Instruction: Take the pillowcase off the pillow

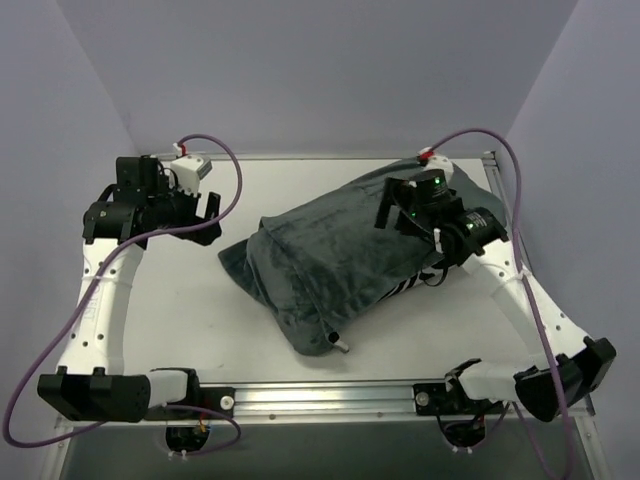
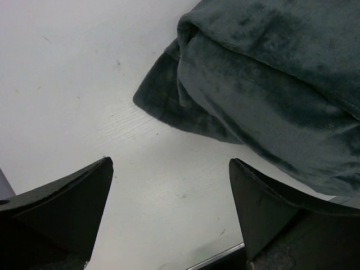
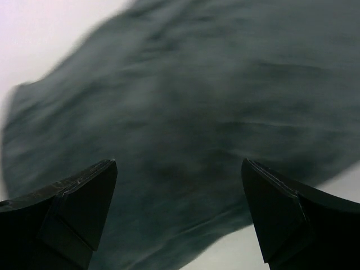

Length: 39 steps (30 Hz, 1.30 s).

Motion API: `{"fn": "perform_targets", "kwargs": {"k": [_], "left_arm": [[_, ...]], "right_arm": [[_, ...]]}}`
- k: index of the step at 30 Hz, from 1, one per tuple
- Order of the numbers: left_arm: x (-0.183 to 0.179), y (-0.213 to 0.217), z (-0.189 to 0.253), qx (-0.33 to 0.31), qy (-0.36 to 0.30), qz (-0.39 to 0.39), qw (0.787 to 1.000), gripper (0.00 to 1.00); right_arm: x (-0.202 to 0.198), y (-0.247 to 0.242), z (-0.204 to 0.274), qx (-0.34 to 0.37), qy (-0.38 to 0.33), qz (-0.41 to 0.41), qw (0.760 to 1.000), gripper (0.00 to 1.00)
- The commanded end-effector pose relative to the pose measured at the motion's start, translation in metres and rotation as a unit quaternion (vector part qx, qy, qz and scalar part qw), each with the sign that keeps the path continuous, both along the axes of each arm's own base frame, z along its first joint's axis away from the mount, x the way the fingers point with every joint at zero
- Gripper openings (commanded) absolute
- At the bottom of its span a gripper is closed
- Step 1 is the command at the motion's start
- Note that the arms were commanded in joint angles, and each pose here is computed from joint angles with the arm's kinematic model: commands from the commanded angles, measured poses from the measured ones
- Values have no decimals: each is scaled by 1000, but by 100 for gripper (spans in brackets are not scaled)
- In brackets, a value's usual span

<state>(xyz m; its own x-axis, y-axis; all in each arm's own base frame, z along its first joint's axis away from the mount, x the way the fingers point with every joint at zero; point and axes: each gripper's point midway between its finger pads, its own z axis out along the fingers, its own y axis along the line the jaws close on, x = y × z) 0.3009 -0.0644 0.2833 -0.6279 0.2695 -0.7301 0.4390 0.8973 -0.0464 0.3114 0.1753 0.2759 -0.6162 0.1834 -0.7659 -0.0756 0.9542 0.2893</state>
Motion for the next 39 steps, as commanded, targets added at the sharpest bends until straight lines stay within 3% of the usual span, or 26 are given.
{"fn": "perform_targets", "kwargs": {"k": [1, 3, 7, 9, 14, 16, 18, 19, 21, 25, 26, 31, 34, 35, 39], "left_arm": [[4, 10, 23, 19, -56, 17, 998, 94], [-2, 9, 18, 14, -53, 13, 998, 94], [-9, 9, 13, 11, -53, 12, 998, 94], [-9, 12, 8, 12, -48, 18, 999, 94], [-5, 13, 5, -8, -44, 27, 999, 94], [-6, 12, 7, -22, -49, 23, 998, 94], [-6, 12, 11, -21, -55, 23, 998, 94], [-7, 11, 14, -21, -56, 20, 998, 94], [-6, 10, 16, -21, -57, 12, 998, 94], [3, 5, 20, -25, -70, -6, 997, 100], [6, 4, 21, -25, -73, -7, 997, 92], [7, -38, 13, -20, -75, -89, 993, 88], [-8, -69, -19, 39, -64, -181, 981, 89], [-13, -78, -27, 74, -72, -222, 970, 95], [0, -47, -48, 237, -89, -201, 946, 96]], "right_arm": [[3, -105, -64, -114, 76, -160, 978, 100], [9, -148, -83, -126, 90, -225, 962, 100], [41, -145, -110, -79, 77, -227, 968, 100], [57, -129, -138, -70, 101, -186, 975, 97], [108, -67, -161, -3, 112, -50, 992, 72], [140, -49, -140, 7, 69, -16, 997, 53], [160, -28, -150, 11, 73, 22, 997, 39], [178, -9, -124, 14, 37, 56, 998, 32], [188, 22, -136, 37, 48, 121, 991, 24], [201, 78, -118, 39, 21, 242, 969, 19], [204, 100, -107, 41, 3, 269, 962, 17], [201, 160, -81, 80, -32, 336, 938, 18], [203, 186, -69, 131, -53, 343, 929, 20], [204, 192, -71, 143, -53, 345, 926, 20], [208, 211, -65, 184, -66, 347, 917, 20]]}}
